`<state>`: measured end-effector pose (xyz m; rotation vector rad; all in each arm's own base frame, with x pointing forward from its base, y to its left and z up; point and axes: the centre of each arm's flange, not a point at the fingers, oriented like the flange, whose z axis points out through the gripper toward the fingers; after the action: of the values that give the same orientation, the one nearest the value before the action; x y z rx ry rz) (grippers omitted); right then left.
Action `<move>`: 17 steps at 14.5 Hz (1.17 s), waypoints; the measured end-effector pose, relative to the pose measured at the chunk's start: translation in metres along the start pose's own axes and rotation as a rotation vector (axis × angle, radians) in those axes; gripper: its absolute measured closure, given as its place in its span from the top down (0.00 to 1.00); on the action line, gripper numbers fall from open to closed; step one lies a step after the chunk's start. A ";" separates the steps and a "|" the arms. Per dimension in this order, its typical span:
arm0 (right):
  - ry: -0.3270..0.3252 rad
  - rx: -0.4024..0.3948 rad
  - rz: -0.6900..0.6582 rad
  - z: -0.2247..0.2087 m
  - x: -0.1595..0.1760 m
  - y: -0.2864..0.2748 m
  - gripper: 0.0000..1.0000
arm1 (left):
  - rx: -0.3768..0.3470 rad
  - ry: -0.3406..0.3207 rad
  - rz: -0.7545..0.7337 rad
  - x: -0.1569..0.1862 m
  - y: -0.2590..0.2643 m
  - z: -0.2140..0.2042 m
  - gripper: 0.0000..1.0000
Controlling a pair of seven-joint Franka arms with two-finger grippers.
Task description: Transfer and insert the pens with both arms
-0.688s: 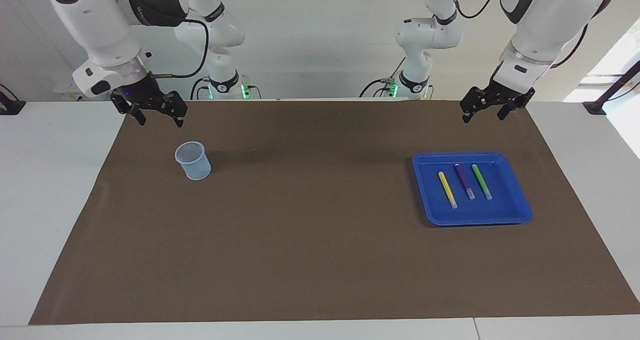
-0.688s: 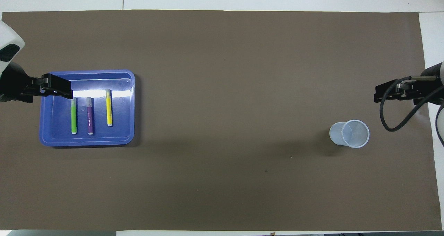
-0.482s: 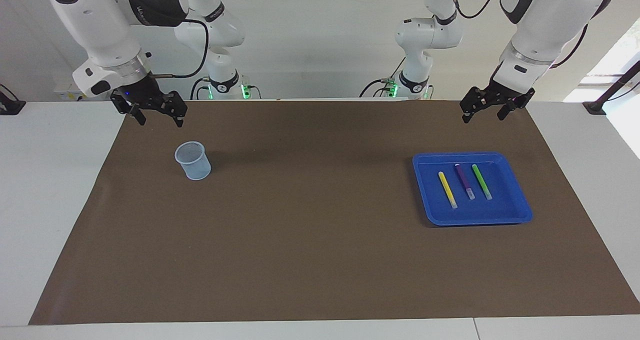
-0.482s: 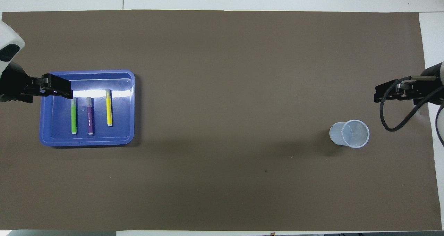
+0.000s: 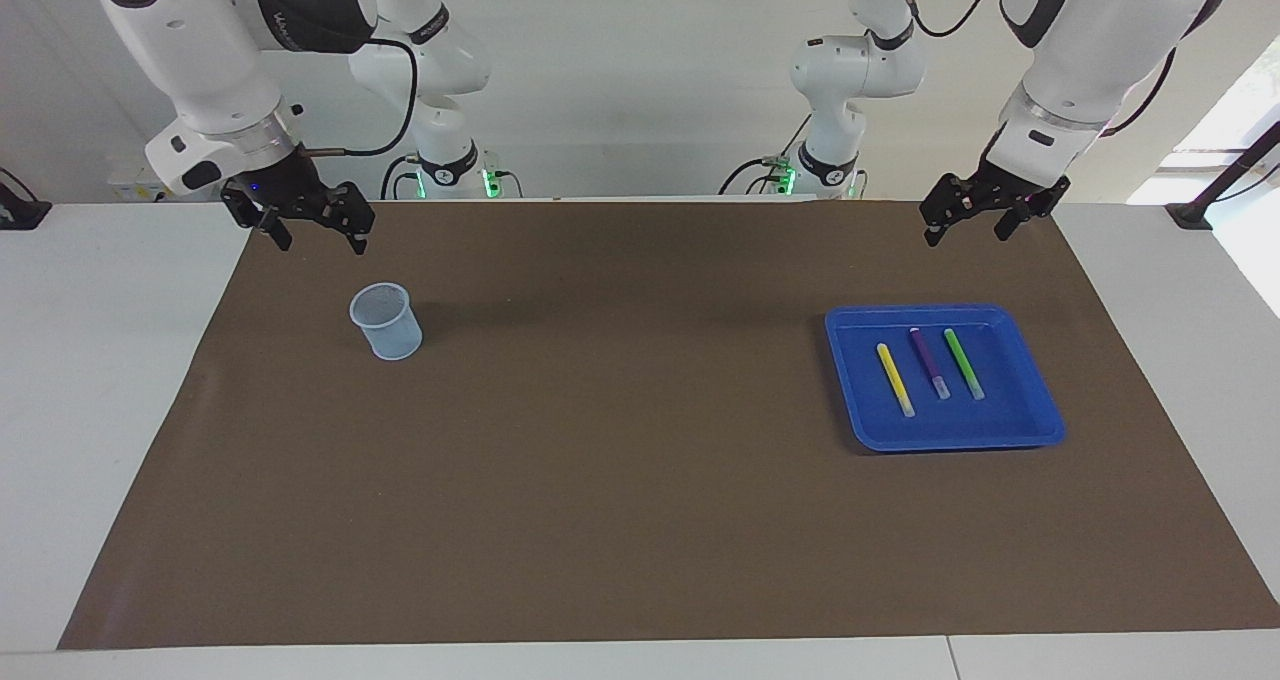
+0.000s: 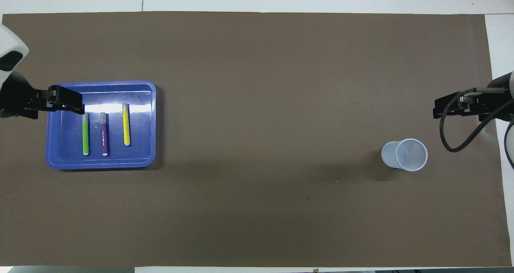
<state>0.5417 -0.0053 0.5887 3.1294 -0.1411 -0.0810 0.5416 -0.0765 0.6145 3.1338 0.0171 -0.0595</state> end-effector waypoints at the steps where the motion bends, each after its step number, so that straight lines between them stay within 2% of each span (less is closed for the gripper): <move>1: 0.000 0.000 0.000 0.000 0.000 0.000 1.00 | 0.000 0.000 0.000 0.000 0.000 0.000 1.00; 10: 0.000 0.000 0.000 0.000 0.000 0.000 1.00 | 0.000 -0.003 0.000 0.000 0.000 0.001 1.00; 17: 0.000 0.000 0.000 0.000 0.000 0.000 1.00 | 0.004 -0.019 -0.017 0.003 -0.013 0.018 1.00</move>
<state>0.5417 -0.0053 0.5887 3.1294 -0.1411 -0.0810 0.5438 -0.0631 0.5958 3.1368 0.0432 -0.0889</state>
